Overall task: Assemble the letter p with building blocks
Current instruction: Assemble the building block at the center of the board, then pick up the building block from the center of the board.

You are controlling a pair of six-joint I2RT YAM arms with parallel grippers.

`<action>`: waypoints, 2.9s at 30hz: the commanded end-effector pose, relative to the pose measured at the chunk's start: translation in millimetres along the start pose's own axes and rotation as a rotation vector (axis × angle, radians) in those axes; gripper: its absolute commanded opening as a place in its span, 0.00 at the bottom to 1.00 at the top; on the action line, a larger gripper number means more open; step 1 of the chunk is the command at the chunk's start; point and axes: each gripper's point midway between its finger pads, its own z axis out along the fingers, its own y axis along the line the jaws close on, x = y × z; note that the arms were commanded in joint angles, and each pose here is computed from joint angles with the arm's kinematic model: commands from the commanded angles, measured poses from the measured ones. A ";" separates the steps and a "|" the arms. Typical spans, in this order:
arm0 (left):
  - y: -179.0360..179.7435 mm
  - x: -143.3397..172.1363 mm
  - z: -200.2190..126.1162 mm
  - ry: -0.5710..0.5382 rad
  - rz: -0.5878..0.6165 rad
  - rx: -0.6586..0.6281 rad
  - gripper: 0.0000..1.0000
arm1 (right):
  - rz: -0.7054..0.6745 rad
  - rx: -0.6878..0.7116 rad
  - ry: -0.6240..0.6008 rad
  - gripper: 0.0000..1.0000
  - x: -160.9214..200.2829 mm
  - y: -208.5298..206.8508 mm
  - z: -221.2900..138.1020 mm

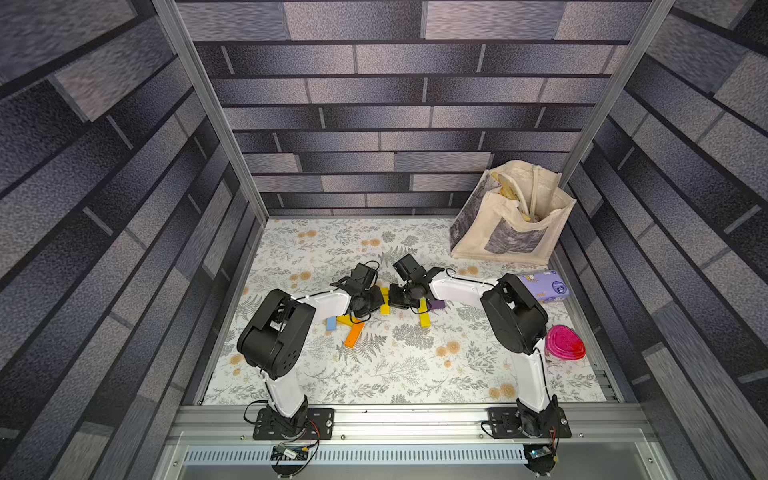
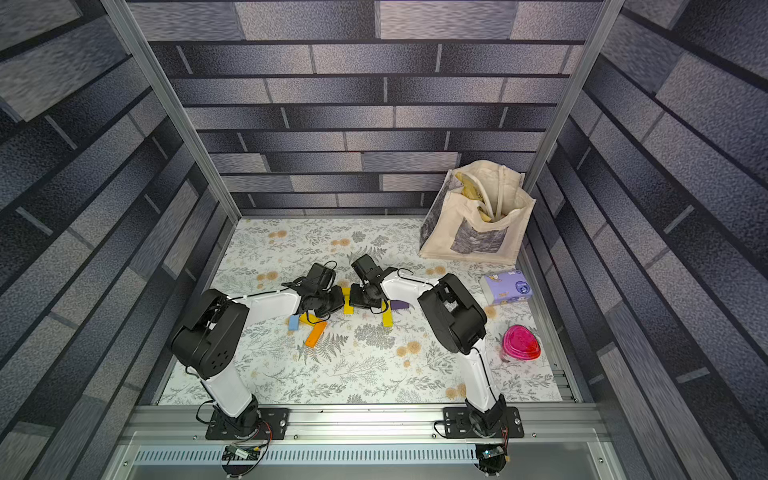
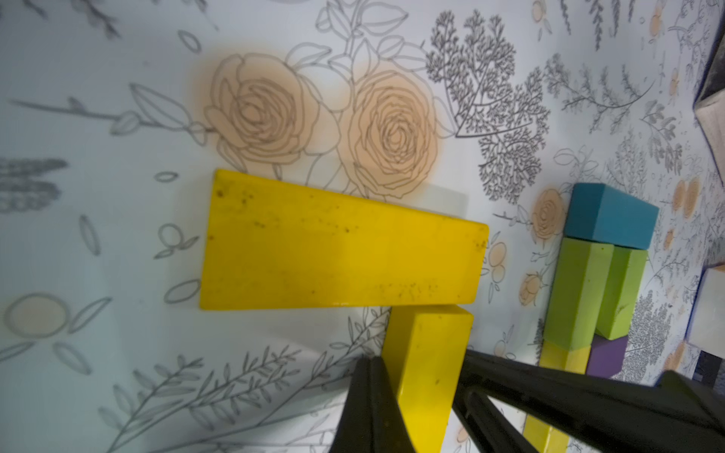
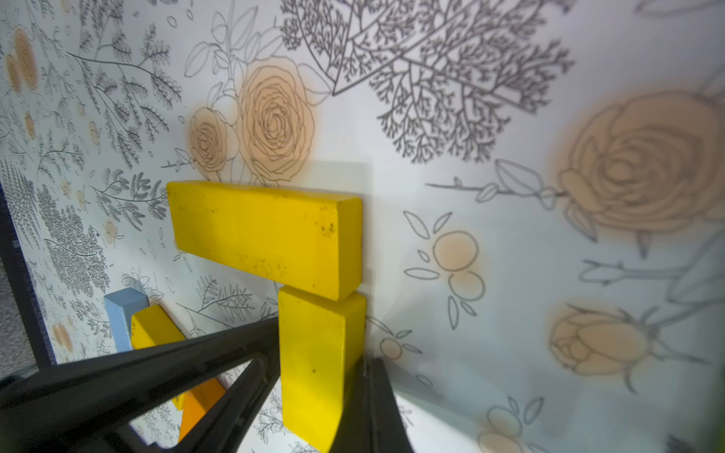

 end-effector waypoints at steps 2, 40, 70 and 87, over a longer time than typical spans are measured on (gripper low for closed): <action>10.2 5.6 1.5 0.022 0.005 -0.020 0.00 | 0.035 0.104 0.068 0.00 19.1 -33.9 17.9; 40.7 -23.1 -146.5 -0.212 -0.257 0.017 0.47 | -0.173 -0.036 -0.161 0.31 -30.5 37.9 -87.1; 71.8 -4.9 -103.4 -0.083 -0.489 -0.223 0.52 | -0.181 0.027 -0.138 0.40 -25.1 25.4 -86.4; 92.2 4.5 -80.4 0.000 -0.562 -0.228 0.54 | -0.170 0.047 -0.103 0.42 -19.8 17.4 -75.9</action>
